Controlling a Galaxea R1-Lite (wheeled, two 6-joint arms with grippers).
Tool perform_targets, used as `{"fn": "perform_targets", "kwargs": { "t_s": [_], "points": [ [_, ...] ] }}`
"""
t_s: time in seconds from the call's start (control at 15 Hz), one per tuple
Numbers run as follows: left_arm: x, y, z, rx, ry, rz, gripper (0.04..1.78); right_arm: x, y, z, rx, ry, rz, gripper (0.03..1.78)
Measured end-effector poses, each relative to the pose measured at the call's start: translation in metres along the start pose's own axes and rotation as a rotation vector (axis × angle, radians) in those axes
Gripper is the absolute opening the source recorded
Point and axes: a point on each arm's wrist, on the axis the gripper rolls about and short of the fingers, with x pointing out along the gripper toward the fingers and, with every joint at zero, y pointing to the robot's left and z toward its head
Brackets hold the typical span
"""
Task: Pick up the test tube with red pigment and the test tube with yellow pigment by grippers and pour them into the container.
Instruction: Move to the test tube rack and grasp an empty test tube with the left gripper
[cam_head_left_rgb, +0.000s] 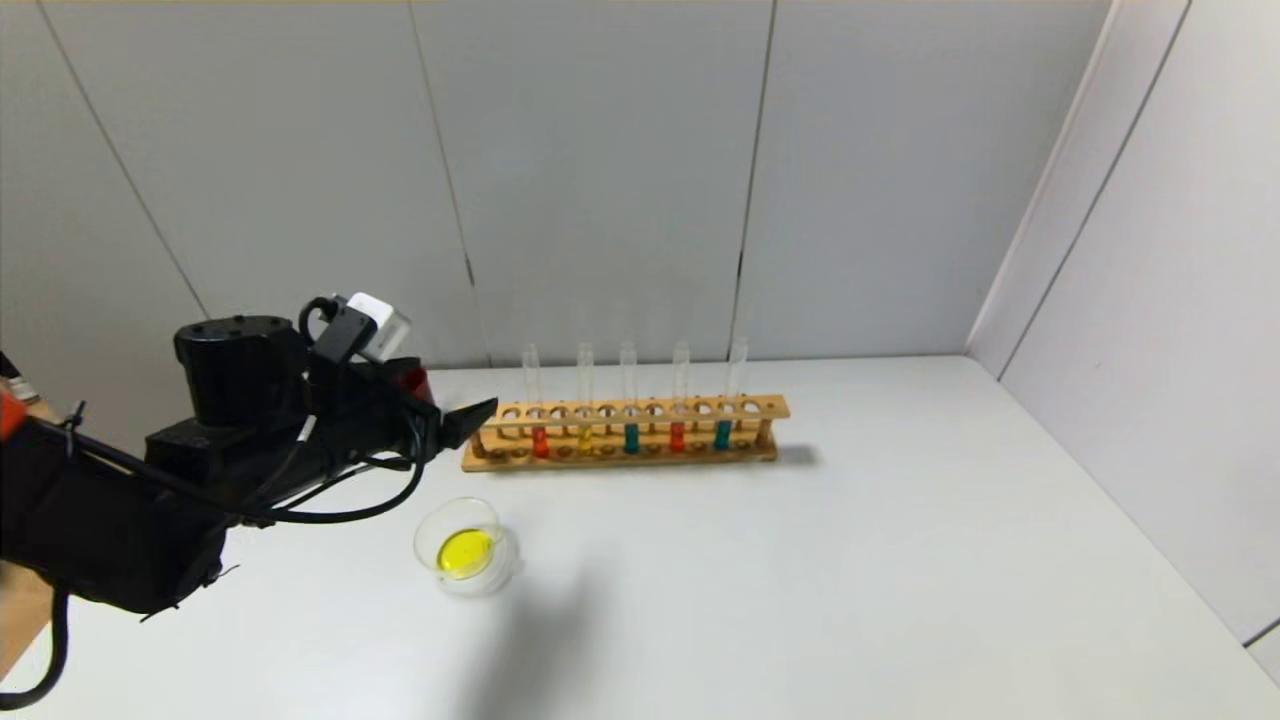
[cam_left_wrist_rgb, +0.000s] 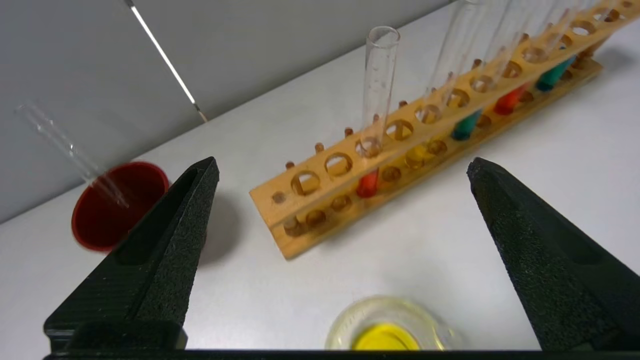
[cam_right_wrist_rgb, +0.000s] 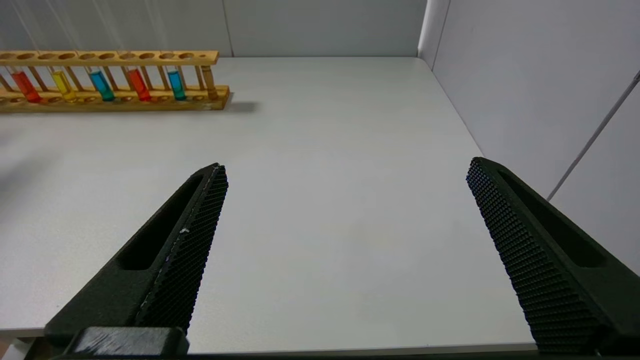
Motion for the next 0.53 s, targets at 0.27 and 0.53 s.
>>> {"fn": "perform_targets", "kwargs": {
  "t_s": [0.27, 0.53],
  "points": [
    [0.029, -0.005, -0.018, 0.005, -0.044, -0.022, 1.75, 0.0, 0.0, 0.0, 0.0, 0.0, 0.0, 1.75],
    [0.044, -0.007, -0.03, -0.006, -0.016, -0.041, 1.75, 0.0, 0.0, 0.0, 0.0, 0.0, 0.0, 1.75]
  ]
}}
